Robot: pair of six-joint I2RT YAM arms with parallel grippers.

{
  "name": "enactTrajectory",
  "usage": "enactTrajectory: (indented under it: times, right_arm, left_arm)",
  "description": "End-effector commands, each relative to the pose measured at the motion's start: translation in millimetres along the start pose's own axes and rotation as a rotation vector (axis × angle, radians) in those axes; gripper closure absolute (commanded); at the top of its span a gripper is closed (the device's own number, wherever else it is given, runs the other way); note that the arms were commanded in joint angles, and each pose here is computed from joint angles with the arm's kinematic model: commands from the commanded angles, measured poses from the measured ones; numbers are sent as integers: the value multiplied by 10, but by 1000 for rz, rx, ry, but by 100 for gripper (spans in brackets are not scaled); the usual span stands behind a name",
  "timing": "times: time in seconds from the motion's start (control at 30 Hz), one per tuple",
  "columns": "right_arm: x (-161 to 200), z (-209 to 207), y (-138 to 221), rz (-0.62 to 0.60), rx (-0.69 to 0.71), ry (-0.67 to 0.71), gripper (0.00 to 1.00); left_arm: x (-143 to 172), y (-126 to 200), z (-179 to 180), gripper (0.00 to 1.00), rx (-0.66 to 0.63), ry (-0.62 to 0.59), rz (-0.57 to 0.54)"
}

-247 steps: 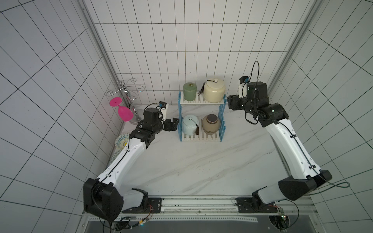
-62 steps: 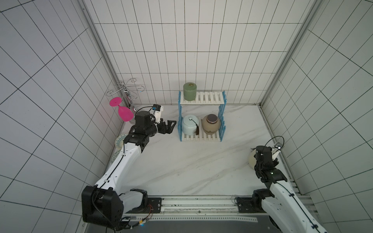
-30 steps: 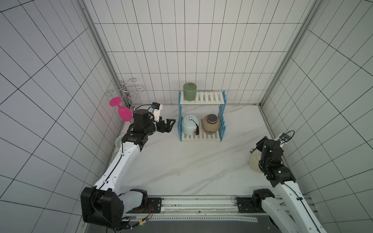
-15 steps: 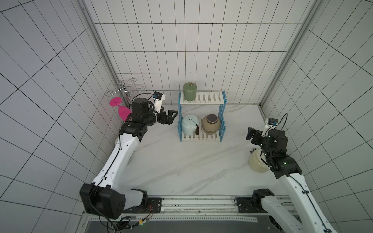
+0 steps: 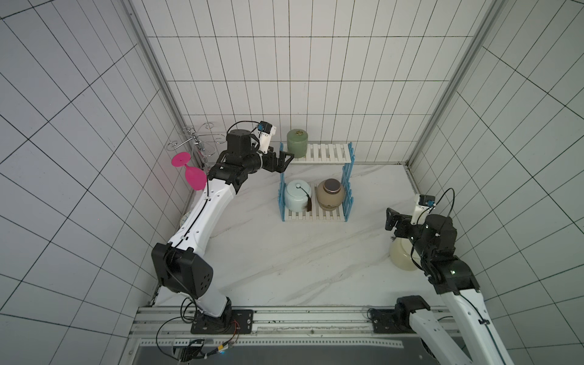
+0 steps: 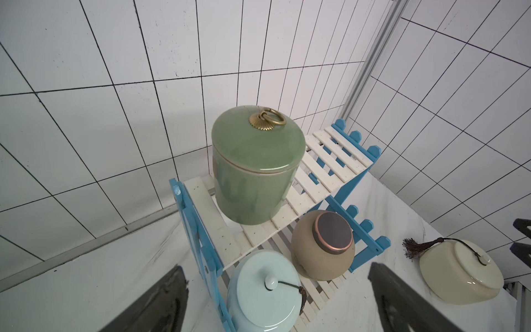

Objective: Remove the tea canisters from the shelf
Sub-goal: Pick up the tea canister from the shelf.

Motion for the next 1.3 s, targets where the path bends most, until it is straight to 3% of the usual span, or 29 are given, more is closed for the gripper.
enactTrajectory:
  times: [0.0, 0.57, 1.27]
  right_arm:
    - [53, -21, -43, 12, 8, 20, 1]
    - [65, -41, -52, 14, 21, 26, 1]
    - [62, -38, -47, 11, 17, 27, 1]
  left_arm:
    - [-111, -144, 8, 1, 15, 25, -6]
    - [-160, -701, 219, 1, 5, -52, -8]
    - [-106, -1097, 101, 9, 40, -134, -13]
Point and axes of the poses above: each gripper's point midway between its finger pads, its own y axis back along the fingers, its own z axis along the line the jaws close on, x = y × z, the point moved 2 cm from there along y, back along the fingers, and after that the axes turned 14 degrees about -y, right-handed, at the moved point
